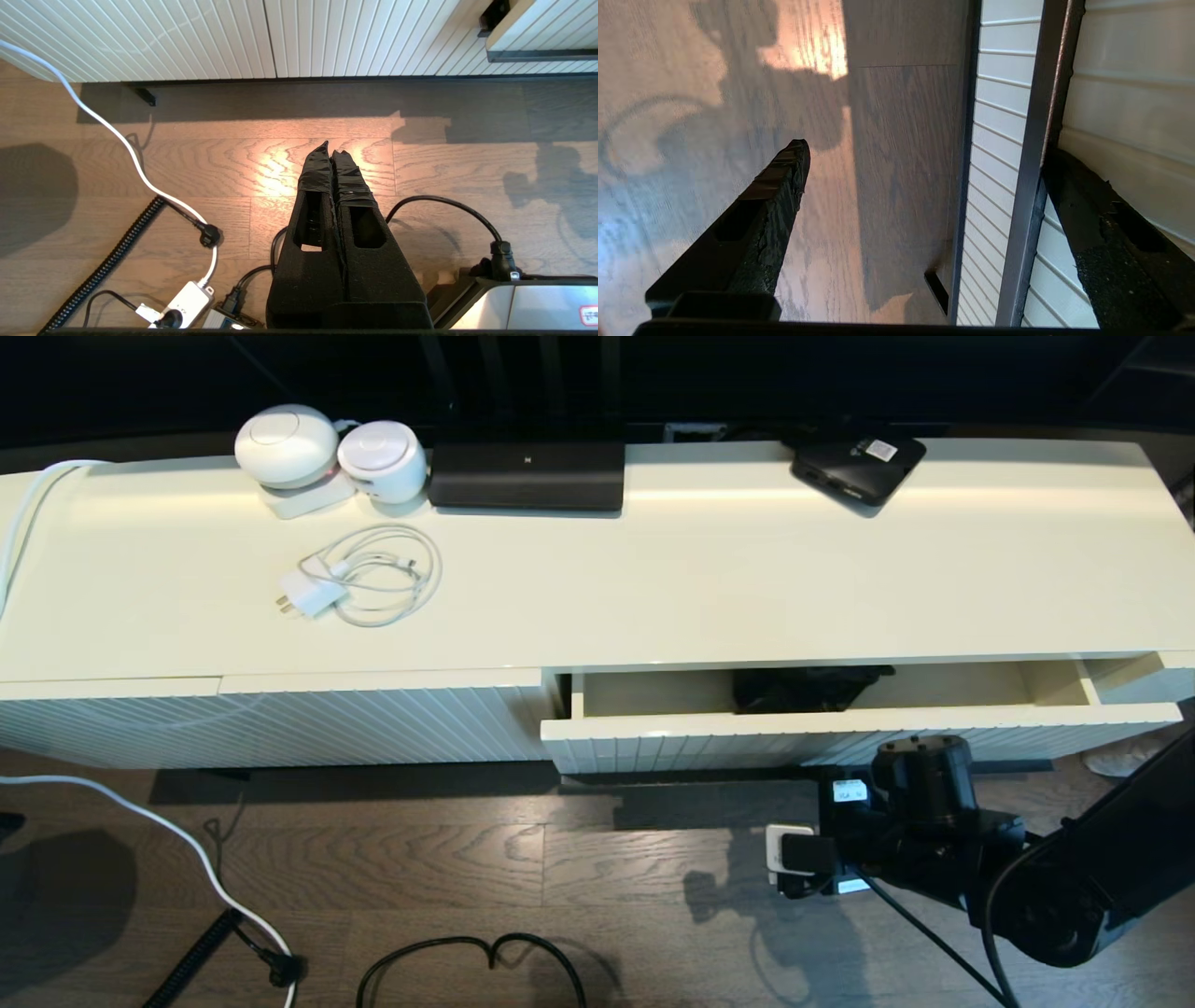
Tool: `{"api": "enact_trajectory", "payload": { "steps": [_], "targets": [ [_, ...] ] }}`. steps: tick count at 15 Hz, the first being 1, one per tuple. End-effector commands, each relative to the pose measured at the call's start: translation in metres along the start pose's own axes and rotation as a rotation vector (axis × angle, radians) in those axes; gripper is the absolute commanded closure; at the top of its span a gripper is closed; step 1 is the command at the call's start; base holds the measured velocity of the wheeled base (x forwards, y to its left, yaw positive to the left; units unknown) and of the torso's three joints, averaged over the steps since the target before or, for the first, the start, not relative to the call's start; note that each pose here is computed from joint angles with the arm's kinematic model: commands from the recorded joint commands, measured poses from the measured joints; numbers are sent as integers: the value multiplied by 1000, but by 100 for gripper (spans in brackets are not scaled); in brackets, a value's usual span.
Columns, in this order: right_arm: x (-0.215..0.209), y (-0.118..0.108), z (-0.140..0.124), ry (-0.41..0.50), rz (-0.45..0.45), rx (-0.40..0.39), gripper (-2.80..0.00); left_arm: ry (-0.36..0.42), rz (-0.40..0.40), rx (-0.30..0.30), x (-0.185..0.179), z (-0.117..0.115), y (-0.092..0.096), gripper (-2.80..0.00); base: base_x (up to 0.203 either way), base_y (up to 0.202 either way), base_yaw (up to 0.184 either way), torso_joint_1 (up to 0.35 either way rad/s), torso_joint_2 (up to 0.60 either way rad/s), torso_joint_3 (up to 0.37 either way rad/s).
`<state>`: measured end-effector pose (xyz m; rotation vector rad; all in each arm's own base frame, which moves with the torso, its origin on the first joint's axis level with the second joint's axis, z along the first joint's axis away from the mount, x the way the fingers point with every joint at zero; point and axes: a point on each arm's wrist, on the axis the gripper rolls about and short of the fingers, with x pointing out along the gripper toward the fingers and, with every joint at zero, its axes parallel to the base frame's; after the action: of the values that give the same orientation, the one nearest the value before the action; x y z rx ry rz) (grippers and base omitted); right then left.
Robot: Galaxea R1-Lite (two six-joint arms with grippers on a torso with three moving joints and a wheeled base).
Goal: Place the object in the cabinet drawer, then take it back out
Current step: Open the drawer
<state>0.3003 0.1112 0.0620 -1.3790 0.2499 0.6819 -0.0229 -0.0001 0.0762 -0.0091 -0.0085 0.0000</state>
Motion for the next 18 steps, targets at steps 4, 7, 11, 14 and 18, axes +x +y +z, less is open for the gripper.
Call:
{"api": "enact_trajectory", "payload": {
  "steps": [4, 7, 11, 14, 18],
  "targets": [
    [-18, 7, -1, -2, 5, -9, -280, -2, 1, 0, 0, 0, 0, 0, 0, 0, 0, 0, 0, 0],
    [-30, 1, 1, -10, -24, -9, -280, -1, 1, 0, 0, 0, 0, 0, 0, 0, 0, 0, 0, 0],
    [-58, -4, 3, -26, -75, -12, -280, -2, 0, 0, 0, 0, 0, 0, 0, 0, 0, 0, 0, 0],
    [-86, -8, 5, -32, -117, -9, -280, -2, 1, 0, 0, 0, 0, 0, 0, 0, 0, 0, 0, 0],
    [-129, 1, 3, -34, -151, -12, 0, -2, 0, 1, 0, 0, 0, 0, 0, 0, 0, 0, 0, 0]
  ]
}}
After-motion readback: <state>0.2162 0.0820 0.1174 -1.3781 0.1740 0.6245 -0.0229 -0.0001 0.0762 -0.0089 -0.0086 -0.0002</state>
